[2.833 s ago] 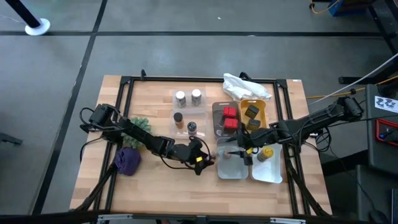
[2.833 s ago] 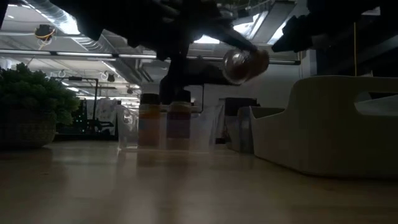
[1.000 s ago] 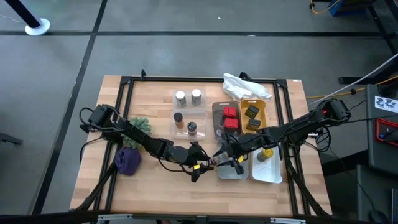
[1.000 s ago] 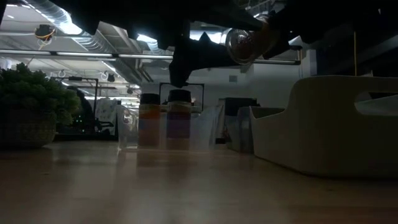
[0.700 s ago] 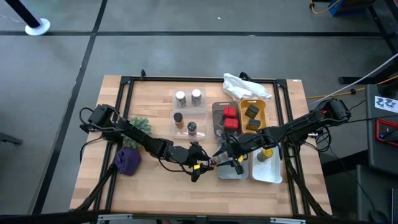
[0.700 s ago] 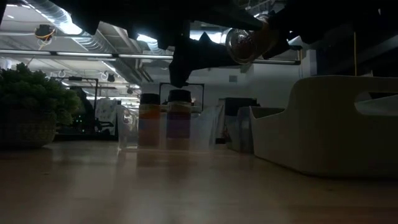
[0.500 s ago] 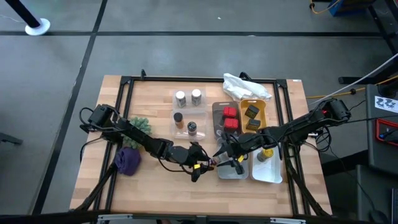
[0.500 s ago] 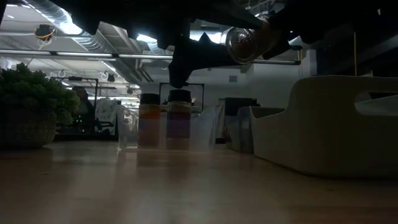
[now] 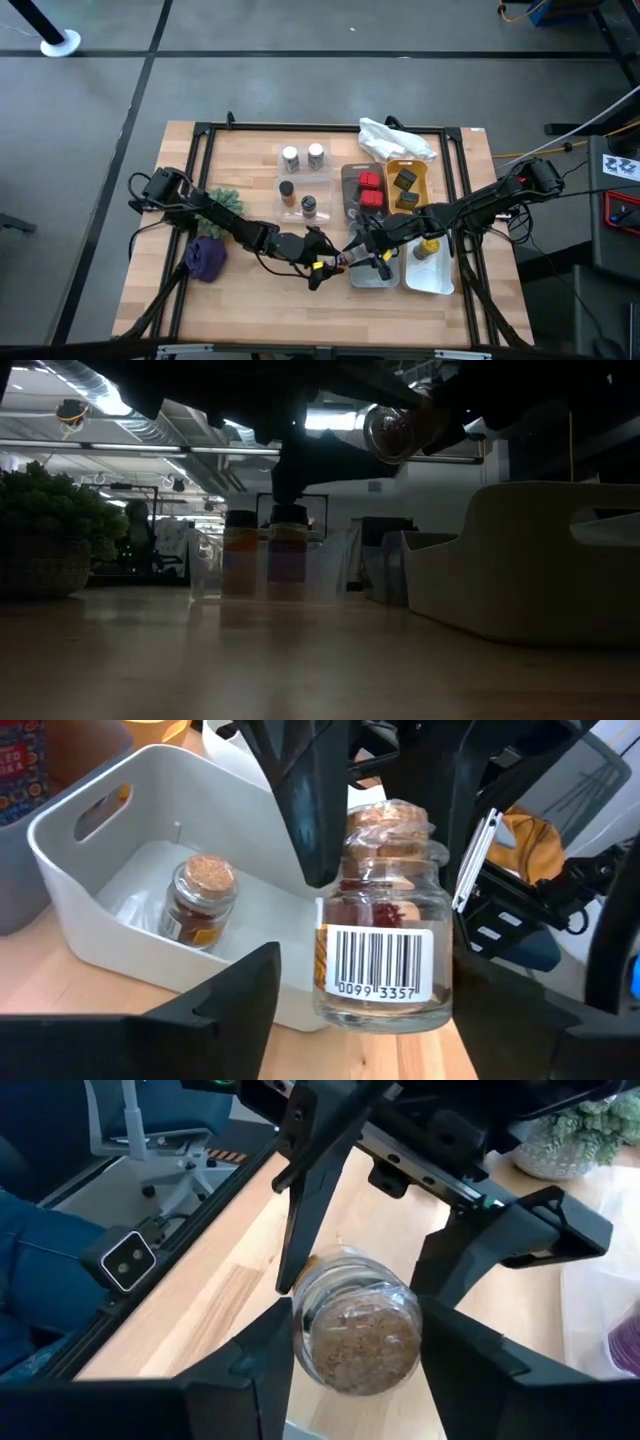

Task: Sort spices by type
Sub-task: Put the brown seasoning bottle into the gray bin

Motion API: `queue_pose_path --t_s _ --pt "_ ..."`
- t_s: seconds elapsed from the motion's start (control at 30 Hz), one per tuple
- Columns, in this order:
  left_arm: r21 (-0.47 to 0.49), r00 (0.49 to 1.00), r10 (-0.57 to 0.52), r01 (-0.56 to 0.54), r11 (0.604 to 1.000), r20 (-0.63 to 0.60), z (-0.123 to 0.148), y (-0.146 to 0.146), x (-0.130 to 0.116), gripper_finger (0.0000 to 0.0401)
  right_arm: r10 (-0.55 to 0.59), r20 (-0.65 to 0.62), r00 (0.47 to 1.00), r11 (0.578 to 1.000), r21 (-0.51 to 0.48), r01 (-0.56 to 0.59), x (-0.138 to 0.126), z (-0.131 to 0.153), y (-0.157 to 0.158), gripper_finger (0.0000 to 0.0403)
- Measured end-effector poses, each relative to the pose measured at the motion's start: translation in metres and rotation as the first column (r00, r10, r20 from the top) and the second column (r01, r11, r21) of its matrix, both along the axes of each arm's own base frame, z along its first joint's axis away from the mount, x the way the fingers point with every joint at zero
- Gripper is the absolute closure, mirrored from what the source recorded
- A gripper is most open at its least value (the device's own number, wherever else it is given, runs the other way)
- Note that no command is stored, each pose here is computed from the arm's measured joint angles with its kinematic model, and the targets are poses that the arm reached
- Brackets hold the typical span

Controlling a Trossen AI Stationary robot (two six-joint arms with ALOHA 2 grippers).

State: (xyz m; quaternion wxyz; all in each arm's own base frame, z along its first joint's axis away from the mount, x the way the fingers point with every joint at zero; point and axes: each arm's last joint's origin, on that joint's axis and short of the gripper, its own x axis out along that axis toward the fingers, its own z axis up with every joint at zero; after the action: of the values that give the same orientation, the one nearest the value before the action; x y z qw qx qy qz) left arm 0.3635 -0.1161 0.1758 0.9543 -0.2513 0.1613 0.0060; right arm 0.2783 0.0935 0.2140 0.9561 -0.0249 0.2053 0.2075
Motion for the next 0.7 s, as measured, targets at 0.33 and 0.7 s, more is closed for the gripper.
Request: queue_pose_path --t_s 0.33,0.7 --pt "-0.071 0.988 -0.152 0.151 0.986 -0.02 -0.001 0.01 0.004 0.0135 -0.017 -0.124 0.992 1.0 -0.018 0.015 -0.018 0.005 -0.005 0.0221" --pt "-0.116 0.982 -0.187 0.183 0.976 -0.022 0.0 0.028 0.008 0.0135 -0.073 -0.371 0.926 0.997 -0.039 0.064 -0.04 -0.004 -0.013 0.0219"
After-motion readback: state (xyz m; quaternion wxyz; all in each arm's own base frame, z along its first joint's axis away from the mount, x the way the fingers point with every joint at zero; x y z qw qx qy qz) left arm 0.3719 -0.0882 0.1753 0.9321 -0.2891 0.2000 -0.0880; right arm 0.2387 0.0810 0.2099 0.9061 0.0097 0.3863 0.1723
